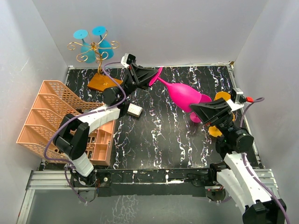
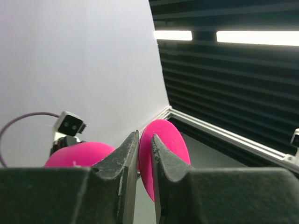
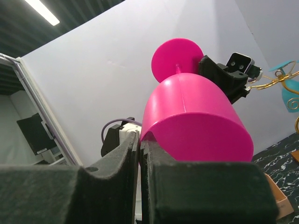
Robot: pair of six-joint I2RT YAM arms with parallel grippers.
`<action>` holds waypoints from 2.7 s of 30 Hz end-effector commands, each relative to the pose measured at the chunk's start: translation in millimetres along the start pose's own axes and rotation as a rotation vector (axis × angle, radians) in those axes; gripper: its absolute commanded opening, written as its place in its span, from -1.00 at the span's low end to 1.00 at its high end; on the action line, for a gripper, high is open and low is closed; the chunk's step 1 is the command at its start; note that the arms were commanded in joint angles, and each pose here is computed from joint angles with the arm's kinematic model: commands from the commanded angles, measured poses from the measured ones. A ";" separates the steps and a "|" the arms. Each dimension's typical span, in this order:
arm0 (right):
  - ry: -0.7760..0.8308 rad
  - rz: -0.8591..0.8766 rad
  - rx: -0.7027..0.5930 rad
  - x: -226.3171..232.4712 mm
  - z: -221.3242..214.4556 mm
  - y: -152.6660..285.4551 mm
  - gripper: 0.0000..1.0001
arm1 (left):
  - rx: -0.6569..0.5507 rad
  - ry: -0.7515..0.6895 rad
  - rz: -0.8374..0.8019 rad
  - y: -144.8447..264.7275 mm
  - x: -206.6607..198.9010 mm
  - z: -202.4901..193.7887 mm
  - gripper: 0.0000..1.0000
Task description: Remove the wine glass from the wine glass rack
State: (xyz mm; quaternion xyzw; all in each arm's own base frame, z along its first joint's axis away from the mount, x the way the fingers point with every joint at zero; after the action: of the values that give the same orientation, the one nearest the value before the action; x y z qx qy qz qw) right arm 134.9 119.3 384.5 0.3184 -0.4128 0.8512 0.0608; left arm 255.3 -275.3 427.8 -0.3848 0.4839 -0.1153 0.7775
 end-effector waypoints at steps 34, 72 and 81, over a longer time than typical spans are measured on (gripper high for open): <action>0.223 -0.788 0.520 -33.9 -8.5 34.9 -0.85 | 0.108 -0.622 0.479 99.1 -0.8 99.3 0.94; 0.117 -1.733 0.623 -119.3 24.4 91.3 -0.85 | 0.273 -0.714 0.846 115.5 3.6 102.5 0.94; 0.122 -1.791 0.632 -127.0 27.0 95.4 -0.85 | 0.271 -0.738 0.843 117.0 -6.5 94.3 0.94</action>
State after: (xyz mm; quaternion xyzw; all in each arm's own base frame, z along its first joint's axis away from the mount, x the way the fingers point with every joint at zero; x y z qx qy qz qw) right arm 204.0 58.9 244.8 0.4951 0.2529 0.5687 0.6062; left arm 325.3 -151.3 347.7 -0.0591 0.3165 0.2854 0.9027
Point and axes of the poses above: each gripper's point midway between its finger pads, its own y axis back along the fingers, its own x axis along the line the jaws close on, z = x × y, the point moved 7 cm from there along y, back along the fingers, and after that the axes turned 14 degrees about -y, right-handed, at the moved point
